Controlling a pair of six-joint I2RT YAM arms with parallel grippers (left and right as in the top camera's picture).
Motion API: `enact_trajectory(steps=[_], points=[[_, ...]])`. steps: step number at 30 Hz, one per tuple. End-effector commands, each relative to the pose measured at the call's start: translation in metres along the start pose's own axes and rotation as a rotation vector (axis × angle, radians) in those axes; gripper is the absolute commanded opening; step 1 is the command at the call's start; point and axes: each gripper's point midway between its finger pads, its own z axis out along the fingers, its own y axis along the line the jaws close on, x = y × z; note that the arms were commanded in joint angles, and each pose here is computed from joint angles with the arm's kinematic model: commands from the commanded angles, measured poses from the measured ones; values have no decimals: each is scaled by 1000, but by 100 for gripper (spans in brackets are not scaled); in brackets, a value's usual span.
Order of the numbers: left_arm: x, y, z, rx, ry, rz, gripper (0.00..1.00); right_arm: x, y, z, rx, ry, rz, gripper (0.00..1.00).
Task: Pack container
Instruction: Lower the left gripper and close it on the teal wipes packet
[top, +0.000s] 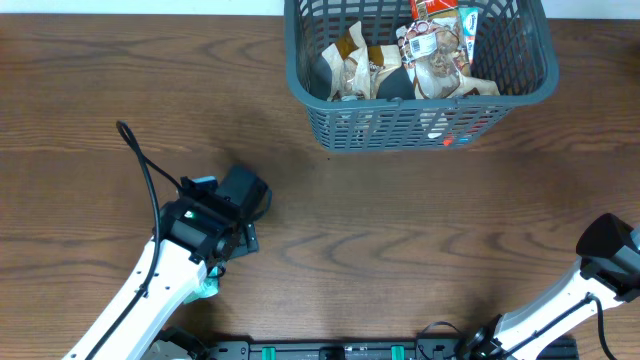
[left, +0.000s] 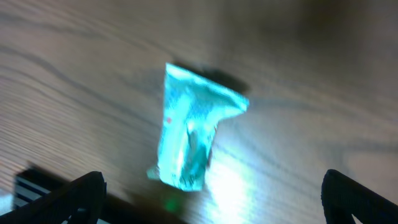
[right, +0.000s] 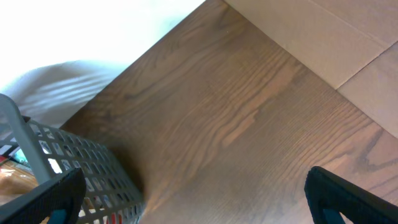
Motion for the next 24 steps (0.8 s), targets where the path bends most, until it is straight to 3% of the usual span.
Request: enact_trajectory(steps=[1,7,18,24], points=[[23,-9,7,75,121,17,99,-2,1,-9,-7,-20,7,99],[46,-10,17,118,242,-17,99,-2,1,-9,-7,-20,7,99],[53,14,42,80,301,-118,99,-2,1,-9,-7,-21,7,99],[56,16,57,131,328,-140,99,-2,1,-9,-7,-20,7,99]])
